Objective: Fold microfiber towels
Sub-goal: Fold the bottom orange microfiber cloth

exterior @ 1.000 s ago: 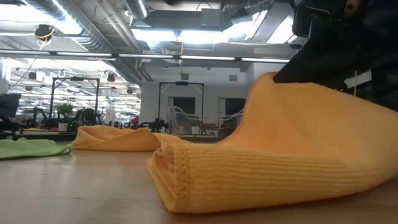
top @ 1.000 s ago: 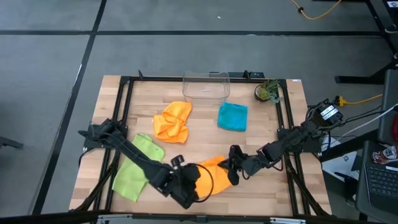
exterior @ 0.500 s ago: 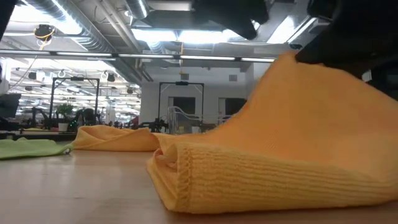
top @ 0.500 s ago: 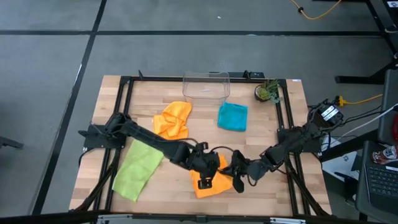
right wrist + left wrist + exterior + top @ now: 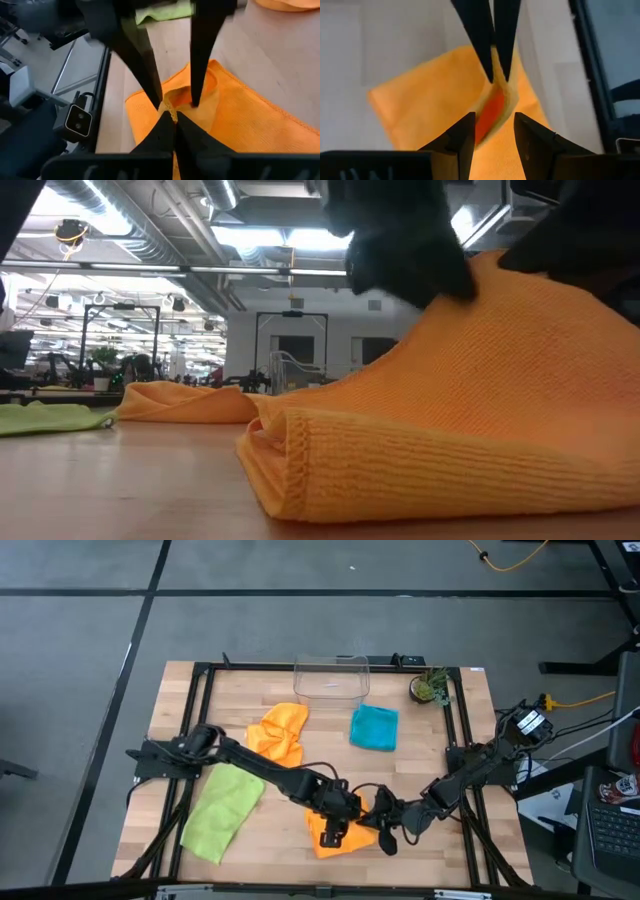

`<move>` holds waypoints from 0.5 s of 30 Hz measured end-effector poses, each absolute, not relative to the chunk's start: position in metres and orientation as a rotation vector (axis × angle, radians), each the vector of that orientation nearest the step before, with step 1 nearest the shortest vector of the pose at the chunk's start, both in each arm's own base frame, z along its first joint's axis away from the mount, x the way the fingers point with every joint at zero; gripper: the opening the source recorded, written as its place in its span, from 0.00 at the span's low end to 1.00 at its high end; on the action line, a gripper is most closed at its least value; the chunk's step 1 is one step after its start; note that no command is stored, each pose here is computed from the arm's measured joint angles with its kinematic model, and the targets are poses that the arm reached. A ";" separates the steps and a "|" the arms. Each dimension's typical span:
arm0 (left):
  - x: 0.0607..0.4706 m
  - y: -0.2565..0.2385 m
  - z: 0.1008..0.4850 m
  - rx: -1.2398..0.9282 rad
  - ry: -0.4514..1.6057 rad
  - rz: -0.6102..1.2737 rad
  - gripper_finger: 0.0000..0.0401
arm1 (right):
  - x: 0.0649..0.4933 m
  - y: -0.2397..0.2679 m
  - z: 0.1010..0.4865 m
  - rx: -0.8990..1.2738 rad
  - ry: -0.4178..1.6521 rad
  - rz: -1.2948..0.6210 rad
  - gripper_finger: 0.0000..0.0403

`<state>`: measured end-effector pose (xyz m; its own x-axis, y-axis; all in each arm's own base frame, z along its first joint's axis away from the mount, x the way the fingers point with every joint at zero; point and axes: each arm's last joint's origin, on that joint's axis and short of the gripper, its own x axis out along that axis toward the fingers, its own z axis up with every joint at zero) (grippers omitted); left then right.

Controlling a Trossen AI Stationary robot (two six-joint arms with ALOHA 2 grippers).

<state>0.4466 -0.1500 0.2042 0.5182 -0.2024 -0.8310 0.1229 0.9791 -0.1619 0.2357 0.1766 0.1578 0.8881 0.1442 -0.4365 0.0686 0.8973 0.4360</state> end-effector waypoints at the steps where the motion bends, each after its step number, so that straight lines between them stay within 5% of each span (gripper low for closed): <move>1: 0.447 -0.150 0.199 -0.081 1.024 -0.194 0.32 | 0.236 0.177 0.158 0.460 0.480 0.040 0.01; 15: 0.426 -0.145 0.170 -0.132 1.298 -0.202 0.32 | 0.236 0.176 0.158 0.460 0.481 0.039 0.01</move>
